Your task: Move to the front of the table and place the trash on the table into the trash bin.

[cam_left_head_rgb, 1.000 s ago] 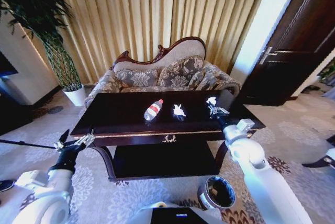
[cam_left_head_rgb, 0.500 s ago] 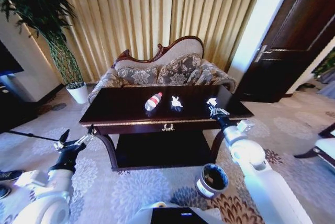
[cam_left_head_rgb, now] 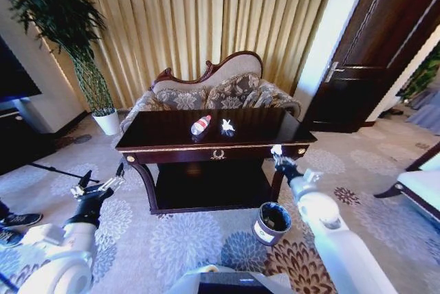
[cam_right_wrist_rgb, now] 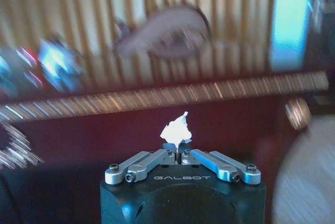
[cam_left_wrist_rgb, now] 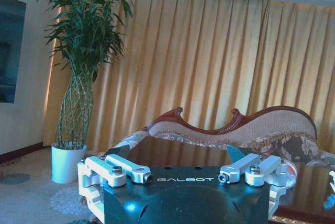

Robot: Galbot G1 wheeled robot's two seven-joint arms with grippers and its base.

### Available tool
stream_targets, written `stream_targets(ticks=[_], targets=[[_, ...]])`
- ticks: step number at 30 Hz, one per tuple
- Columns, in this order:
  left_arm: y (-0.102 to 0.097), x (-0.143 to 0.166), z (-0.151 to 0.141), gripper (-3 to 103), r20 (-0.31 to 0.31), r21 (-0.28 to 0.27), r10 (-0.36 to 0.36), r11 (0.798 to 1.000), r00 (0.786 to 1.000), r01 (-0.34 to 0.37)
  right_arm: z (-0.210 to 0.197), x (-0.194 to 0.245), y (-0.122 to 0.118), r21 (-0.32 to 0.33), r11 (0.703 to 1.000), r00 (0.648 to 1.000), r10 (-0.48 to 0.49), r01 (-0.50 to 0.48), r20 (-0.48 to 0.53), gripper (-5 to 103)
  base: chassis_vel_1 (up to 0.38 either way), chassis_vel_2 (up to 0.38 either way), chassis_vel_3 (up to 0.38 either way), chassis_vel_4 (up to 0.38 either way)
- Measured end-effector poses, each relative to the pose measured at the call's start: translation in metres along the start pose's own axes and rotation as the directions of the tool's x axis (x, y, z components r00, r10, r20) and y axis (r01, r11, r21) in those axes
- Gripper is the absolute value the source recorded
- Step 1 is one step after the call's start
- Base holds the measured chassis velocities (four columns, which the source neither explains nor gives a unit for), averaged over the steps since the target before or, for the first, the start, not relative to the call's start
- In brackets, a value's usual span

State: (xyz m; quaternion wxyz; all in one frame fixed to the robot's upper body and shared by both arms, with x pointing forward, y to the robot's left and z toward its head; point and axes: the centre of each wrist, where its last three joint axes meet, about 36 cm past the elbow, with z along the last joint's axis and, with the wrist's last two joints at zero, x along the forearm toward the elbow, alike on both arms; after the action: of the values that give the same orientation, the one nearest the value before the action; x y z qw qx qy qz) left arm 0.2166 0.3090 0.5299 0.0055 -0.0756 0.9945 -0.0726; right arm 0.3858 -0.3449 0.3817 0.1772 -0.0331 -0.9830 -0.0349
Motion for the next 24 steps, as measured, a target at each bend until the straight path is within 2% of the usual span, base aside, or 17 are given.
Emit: stream_targets(ticks=[2, 4, 6, 8, 11, 12, 15, 17, 23, 24], targets=[[0.0, 0.0, 0.0, 100, 0.001, 0.0, 0.0, 1.0, 1.0, 0.0, 0.028, -0.013, -0.014, 0.0, 0.999, 0.996, 0.05, -0.05, -0.072, 1, -0.062, 0.064, 0.044, -0.037], [0.0, 0.0, 0.0, 100, 0.001, 0.001, 0.001, 1.0, 1.0, -0.001, 0.042, -0.02, -0.021, 0.001, 0.997, 0.992, 0.076, -0.077, -0.102, 1, -0.031, 0.032, 0.022, -0.018], [0.0, 0.0, 0.0, 100, 0.003, 0.0, 0.001, 1.0, 1.0, -0.001, 0.084, -0.035, -0.042, 0.026, 0.988, 0.971, 0.152, -0.15, -0.184, 1, 0.0, 0.0, 0.0, 0.0], [0.0, 0.0, 0.0, 100, 0.003, 0.0, 0.001, 1.0, 1.0, -0.001, 0.094, -0.038, -0.048, 0.035, 0.985, 0.964, 0.17, -0.166, -0.203, 1, 0.0, 0.0, 0.0, 0.0], [0.0, 0.0, 0.0, 100, 0.003, 0.0, 0.001, 1.0, 1.0, -0.001, 0.14, -0.05, -0.069, 0.08, 0.969, 0.926, 0.246, -0.232, -0.287, 1, 0.0, 0.0, 0.0, 0.0], [0.0, 0.0, 0.0, 100, 0.003, 0.0, 0.001, 1.0, 1.0, -0.001, 0.14, -0.05, -0.069, 0.08, 0.969, 0.926, 0.246, -0.232, -0.287, 1, 0.0, 0.0, 0.0, 0.0], [0.0, 0.0, 0.0, 100, 0.004, 0.001, 0.002, 1.0, 1.0, -0.002, 0.17, -0.06, -0.074, 0.094, 0.961, 0.895, 0.275, -0.258, -0.351, 1, 0.0, 0.0, 0.0, 0.0], [0.0, 0.0, 0.0, 100, 0.004, 0.001, 0.002, 1.0, 1.0, -0.002, 0.174, -0.062, -0.074, 0.097, 0.96, 0.891, 0.278, -0.261, -0.36, 1, 0.0, 0.0, 0.0, 0.0], [0.0, 0.0, 0.0, 100, 0.003, 0.003, 0.001, 1.0, 1.0, -0.001, 0.187, -0.087, -0.057, 0.12, 0.953, 0.876, 0.302, -0.278, -0.375, -1, 0.0, 0.0, 0.0, 0.0], [0.0, 0.0, 0.0, 100, 0.003, 0.002, 0.0, 1.0, 1.0, 0.0, 0.187, -0.089, -0.055, 0.12, 0.952, 0.876, 0.305, -0.281, -0.374, 4, 0.0, 0.0, 0.0, 0.0]])
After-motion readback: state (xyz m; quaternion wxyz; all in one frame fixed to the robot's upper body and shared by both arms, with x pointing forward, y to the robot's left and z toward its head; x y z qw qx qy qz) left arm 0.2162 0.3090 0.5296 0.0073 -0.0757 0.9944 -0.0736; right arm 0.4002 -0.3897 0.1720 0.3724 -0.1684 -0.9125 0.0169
